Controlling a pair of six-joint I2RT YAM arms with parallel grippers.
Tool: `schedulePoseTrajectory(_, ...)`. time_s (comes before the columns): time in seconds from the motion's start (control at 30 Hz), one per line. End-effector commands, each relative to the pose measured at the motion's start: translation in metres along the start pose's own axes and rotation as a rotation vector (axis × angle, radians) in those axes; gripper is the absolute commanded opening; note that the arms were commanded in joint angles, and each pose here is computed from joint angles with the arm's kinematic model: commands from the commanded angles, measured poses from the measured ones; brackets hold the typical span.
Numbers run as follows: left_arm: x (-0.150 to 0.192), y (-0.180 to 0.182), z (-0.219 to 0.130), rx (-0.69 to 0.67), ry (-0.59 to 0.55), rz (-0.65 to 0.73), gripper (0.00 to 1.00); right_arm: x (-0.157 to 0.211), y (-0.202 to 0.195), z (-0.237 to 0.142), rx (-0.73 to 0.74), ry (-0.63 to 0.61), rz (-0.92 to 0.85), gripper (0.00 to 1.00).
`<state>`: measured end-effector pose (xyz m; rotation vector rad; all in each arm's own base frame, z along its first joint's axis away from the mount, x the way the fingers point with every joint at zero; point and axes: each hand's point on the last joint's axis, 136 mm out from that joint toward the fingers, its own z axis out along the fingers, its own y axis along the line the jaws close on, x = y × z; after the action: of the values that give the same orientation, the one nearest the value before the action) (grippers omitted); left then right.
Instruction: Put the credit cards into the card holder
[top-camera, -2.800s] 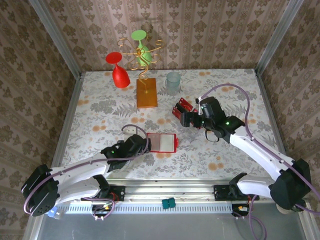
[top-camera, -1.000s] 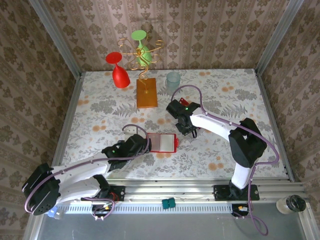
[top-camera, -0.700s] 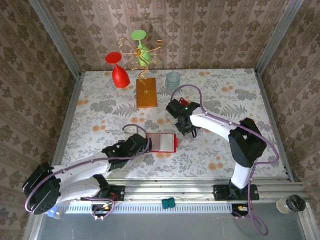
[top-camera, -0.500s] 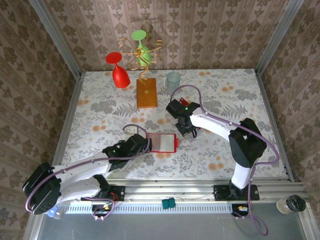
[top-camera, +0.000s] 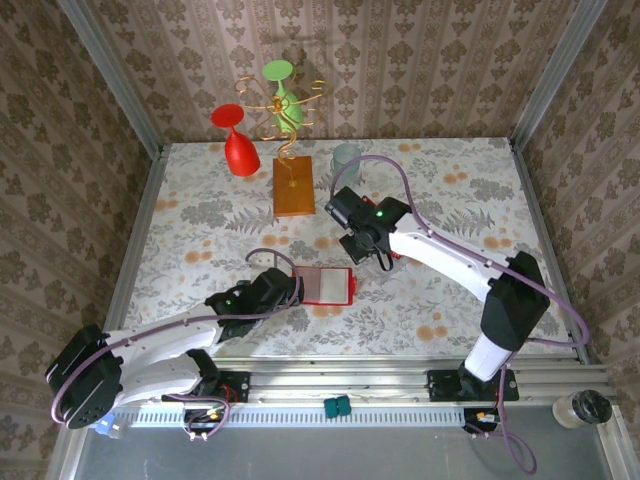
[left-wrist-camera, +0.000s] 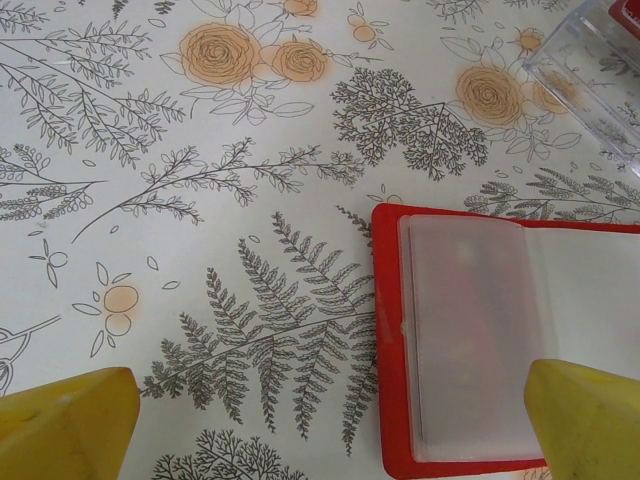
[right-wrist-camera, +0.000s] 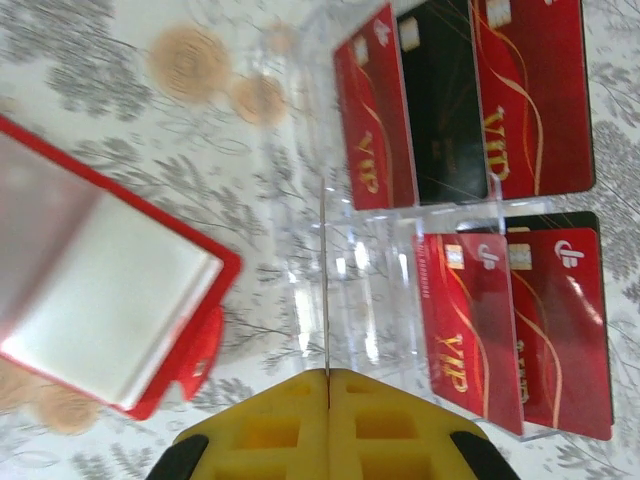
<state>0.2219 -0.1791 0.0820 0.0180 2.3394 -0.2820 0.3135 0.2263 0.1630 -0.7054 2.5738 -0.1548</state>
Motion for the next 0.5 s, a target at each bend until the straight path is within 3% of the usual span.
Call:
schedulePoseTrajectory(0.0,0.003,0.008,0.002,-0.031,0.014,0.017,1.0,-0.006,0.026,-0.008,-0.145,-0.027,0.077,0.0)
schedulePoseTrajectory(0.23,0.008,0.016,0.006,-0.057,0.032,0.03,1.0,-0.01,0.08,0.012,-0.417,-0.021,0.217,0.0)
schedulePoseTrajectory(0.47,0.009,0.016,0.008,-0.067,0.045,0.053,1.0,-0.007,0.108,0.033,-0.539,0.036,0.277,0.0)
